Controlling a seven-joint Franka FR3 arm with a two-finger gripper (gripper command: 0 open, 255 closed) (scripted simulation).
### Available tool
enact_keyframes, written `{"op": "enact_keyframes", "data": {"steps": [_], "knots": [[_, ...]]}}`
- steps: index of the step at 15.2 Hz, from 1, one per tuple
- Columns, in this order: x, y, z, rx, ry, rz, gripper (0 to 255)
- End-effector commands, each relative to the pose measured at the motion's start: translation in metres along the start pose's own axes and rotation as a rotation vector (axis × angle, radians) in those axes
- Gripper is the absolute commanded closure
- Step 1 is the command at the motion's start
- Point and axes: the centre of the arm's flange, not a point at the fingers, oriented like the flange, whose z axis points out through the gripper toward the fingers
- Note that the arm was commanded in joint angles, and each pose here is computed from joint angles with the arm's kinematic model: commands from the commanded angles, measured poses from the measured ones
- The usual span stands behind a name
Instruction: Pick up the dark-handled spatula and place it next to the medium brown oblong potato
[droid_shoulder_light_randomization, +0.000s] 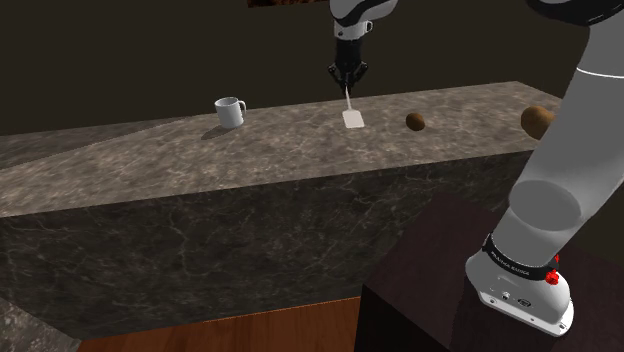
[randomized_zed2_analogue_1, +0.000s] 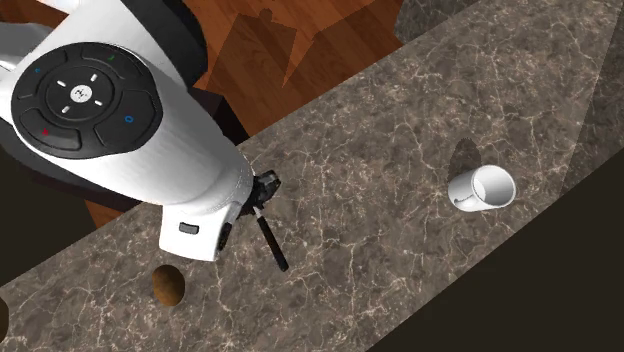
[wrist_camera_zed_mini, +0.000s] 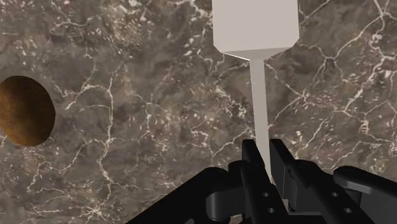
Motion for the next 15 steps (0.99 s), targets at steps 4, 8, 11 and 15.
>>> {"op": "enact_keyframes", "data": {"steps": [4,8,11,15], "knots": [[-0.012,0.064,0.0,0.0,0.0,-0.001,255],[-0.02,0.116,-0.001,0.0,0.0,-0.001,255],[-0.027,0.155,-0.001,0.0,0.0,-0.001,255],[-0.036,0.207,-0.002,0.0,0.0,-0.001,255]]}}
